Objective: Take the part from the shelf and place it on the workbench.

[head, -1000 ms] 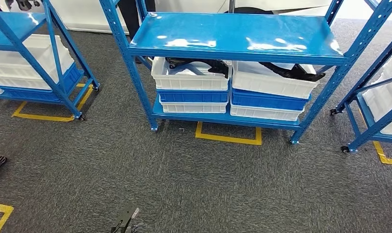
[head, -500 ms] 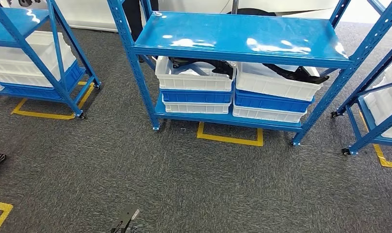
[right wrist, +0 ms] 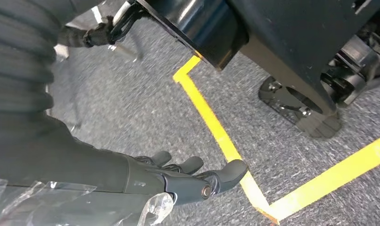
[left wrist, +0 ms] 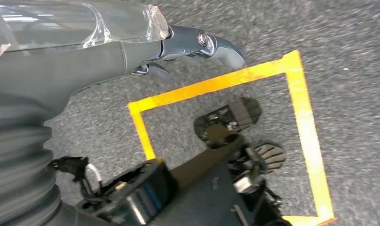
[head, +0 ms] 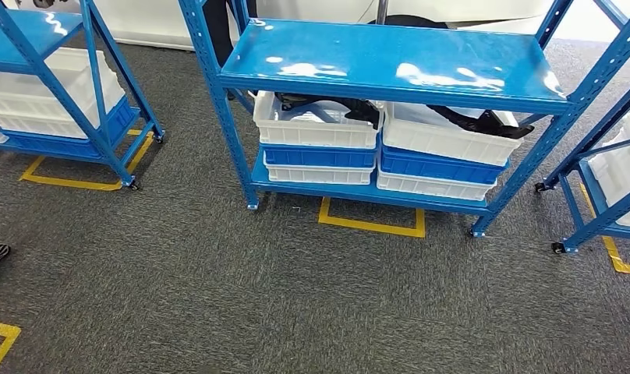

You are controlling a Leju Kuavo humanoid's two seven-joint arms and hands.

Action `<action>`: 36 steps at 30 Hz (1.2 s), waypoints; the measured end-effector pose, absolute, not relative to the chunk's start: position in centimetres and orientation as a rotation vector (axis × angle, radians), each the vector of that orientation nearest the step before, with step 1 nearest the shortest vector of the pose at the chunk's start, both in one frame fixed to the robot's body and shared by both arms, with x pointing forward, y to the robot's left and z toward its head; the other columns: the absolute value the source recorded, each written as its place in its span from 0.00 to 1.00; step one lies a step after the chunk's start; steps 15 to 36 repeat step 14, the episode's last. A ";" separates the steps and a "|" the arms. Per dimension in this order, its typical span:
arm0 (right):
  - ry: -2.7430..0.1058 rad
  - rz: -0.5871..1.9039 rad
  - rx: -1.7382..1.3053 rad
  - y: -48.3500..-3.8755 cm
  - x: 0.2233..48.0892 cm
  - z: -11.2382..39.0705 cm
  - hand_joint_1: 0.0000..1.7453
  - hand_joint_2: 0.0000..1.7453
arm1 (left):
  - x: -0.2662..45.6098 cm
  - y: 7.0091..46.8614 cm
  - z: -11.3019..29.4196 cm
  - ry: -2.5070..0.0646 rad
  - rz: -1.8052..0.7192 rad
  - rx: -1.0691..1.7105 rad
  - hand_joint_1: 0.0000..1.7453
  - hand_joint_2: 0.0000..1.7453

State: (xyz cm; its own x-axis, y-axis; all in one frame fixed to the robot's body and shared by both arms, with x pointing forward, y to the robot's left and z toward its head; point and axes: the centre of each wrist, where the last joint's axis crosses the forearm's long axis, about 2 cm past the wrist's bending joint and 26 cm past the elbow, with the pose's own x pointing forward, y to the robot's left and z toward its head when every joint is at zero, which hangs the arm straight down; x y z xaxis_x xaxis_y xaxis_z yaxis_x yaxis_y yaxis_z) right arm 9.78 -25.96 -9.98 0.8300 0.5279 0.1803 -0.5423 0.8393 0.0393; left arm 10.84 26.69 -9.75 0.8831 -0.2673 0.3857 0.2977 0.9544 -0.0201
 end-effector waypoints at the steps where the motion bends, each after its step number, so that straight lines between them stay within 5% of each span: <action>1: -0.171 0.552 0.092 -26.0 9.5 -10.0 0.00 1.00 | 10.4 26.8 -9.9 -0.383 -0.291 -0.077 0.00 1.00; 14: -0.233 0.321 0.090 -27.0 5.7 -10.7 0.00 1.00 | 4.5 27.9 -10.9 -0.292 -0.224 -0.052 0.00 1.00; 36: -0.233 0.321 0.090 -27.0 5.7 -10.7 0.00 1.00 | 4.5 27.9 -10.9 -0.292 -0.224 -0.052 0.00 1.00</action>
